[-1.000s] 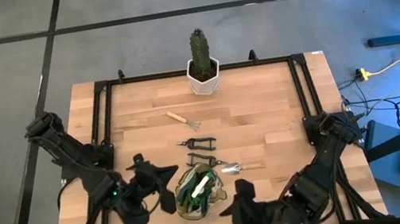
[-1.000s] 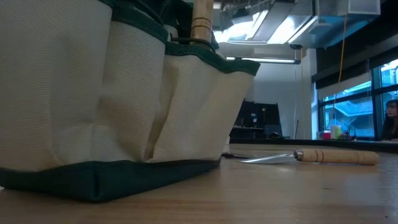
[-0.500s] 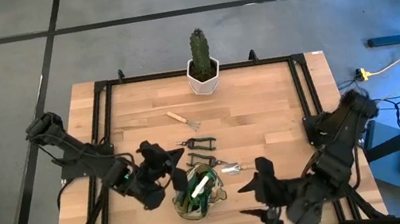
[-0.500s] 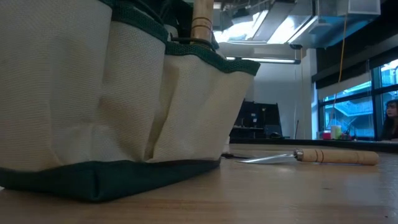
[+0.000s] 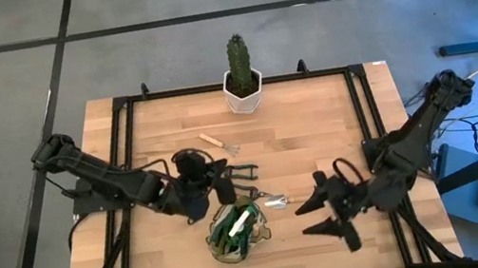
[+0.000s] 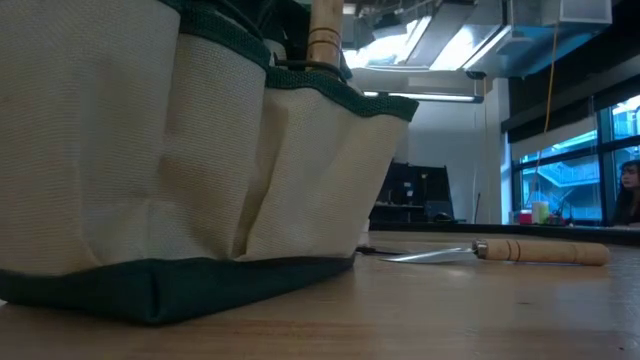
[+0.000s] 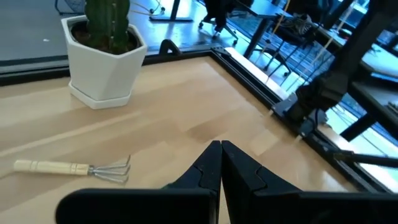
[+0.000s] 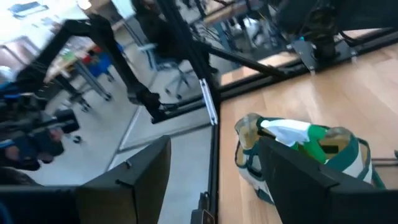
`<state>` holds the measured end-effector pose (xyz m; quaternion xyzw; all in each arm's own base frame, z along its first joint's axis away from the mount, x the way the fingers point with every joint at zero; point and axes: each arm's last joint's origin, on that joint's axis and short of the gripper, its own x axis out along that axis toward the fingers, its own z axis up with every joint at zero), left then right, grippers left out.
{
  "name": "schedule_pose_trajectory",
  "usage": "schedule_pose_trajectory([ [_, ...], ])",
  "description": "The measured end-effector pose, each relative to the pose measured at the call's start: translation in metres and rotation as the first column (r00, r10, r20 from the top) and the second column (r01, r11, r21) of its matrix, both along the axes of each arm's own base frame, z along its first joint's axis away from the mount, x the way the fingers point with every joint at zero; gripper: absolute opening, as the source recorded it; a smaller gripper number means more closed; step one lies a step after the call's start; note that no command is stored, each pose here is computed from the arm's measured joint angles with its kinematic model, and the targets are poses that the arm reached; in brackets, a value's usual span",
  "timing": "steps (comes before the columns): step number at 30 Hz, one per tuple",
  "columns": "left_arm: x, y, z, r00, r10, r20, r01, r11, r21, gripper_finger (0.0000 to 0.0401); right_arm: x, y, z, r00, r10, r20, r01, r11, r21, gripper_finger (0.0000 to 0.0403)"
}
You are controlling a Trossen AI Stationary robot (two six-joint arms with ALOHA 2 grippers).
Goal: Pick & Place Garden tools in Gardening bag
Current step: Put the hand rake into the gardening bag
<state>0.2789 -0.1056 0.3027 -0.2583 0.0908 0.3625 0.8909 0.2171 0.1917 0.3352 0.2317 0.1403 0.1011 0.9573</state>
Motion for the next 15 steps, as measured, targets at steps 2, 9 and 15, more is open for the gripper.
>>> schedule_pose_trajectory([
  [2,0.004,0.006,0.001,1.0,-0.002,0.003,0.002,1.0,-0.004,0.0004,-0.008,-0.01,-0.002,1.0,0.019,0.024,-0.019,1.0,0.013,0.0244],
  [9,0.019,0.027,0.007,0.995,-0.093,-0.027,0.093,0.996,-0.005,0.0004,-0.029,-0.04,-0.019,0.995,0.065,0.071,-0.069,0.996,0.053,0.0244],
  [15,0.027,0.046,0.007,0.987,-0.15,-0.057,0.149,0.989,-0.023,0.0004,-0.044,-0.067,-0.051,0.964,0.014,0.267,-0.084,0.964,0.254,0.0244],
])
